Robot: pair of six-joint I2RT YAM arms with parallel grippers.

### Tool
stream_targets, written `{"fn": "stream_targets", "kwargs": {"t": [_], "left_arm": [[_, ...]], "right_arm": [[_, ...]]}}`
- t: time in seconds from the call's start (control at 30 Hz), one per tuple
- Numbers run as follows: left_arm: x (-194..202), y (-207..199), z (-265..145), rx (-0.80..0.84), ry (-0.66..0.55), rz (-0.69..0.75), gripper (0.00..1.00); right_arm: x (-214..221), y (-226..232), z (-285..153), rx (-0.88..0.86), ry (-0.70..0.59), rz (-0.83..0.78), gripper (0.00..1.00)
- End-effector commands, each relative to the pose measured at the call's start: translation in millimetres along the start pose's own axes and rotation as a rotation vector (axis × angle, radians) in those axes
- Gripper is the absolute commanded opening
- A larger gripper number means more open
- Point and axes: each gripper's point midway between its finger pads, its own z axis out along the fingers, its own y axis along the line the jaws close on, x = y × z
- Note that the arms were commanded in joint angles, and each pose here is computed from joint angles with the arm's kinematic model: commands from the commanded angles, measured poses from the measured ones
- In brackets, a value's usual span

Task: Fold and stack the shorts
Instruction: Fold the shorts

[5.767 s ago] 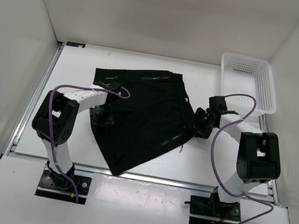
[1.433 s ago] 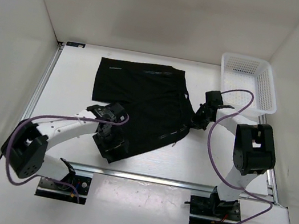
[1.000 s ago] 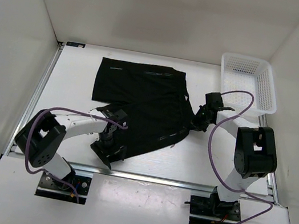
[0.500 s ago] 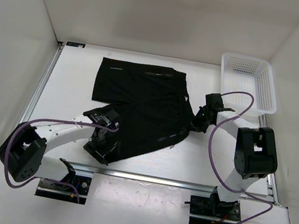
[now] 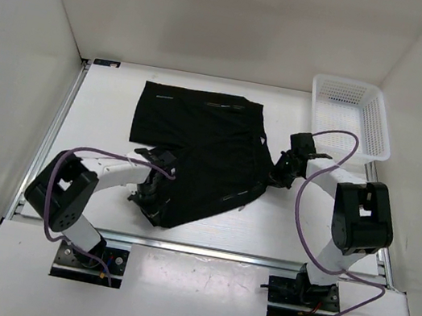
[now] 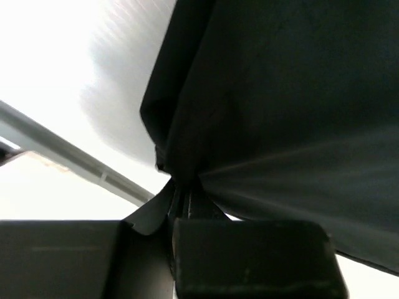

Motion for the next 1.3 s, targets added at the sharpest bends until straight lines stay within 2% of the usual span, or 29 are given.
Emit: {"fn": "stream_targets", "kwargs": {"t": [0.0,0.1,0.27,0.4,0.57,0.6,0.83,1.0,1.03,1.07,1.13,1.17,1.23,1.27], "left_arm": [[-21.3,-2.0,-29.2,0.03,-0.113,0.005,0.1],[-25.9,-0.1,-61.8,0.078,-0.158,0.016,0.1],[-20.8,18.8,-87.0,0.122,-0.178,0.044,0.1],[-27.8,9.6,-118.6,0.218,-0.235,0.039,0.1],[-68.9,-11.5,-175.2,0.303,-0.403,0.024,0.1],[-82.0,-19.8,-197.6,0.348,-0.437,0.023,0.1],[-160.4,-51.9,-266.0,0.388,-0.594,-0.025,0.1],[-206.7,-87.1,-282.0,0.371,-0.627,-0.015,0.1],[-218.2,-91.5,-295.2,0.396,-0.647,-0.035,0.1],[-227.7,-101.2,-286.0,0.366,-0.634,-0.014,0.1],[-243.7,-109.3,-288.8,0.368,-0.637,-0.021,0.1],[-251.1,-114.8,-300.6,0.39,-0.661,-0.01,0.1],[-270.9,-127.4,-290.2,0.359,-0.658,-0.007,0.1],[-273.3,-136.4,-300.0,0.391,-0.669,0.014,0.1]], "right_arm": [[1.3,3.4,-13.8,-0.016,-0.018,-0.029,0.07],[5.2,-0.5,-19.1,-0.003,-0.017,-0.036,0.01],[21.8,-11.4,-35.4,0.013,-0.01,-0.044,0.0],[26.7,-16.3,-52.2,0.022,-0.036,-0.058,0.0],[18.4,-7.8,-77.3,0.013,-0.08,-0.065,0.0],[17.3,-8.1,-83.4,0.024,-0.086,-0.064,0.0],[-26.4,18.7,-115.0,0.039,-0.176,-0.07,0.0],[-69.3,46.1,-118.0,0.036,-0.228,-0.055,0.0],[-77.4,49.1,-117.4,0.042,-0.242,-0.055,0.0],[-83.5,49.4,-108.4,0.059,-0.235,-0.052,0.0],[-104.8,64.5,-114.2,0.045,-0.273,-0.055,0.0],[-107.8,64.0,-103.3,0.061,-0.251,-0.053,0.0],[-128.1,75.3,-96.9,0.058,-0.273,-0.054,0.0],[-133.9,79.2,-93.2,0.055,-0.276,-0.045,0.0]]}}
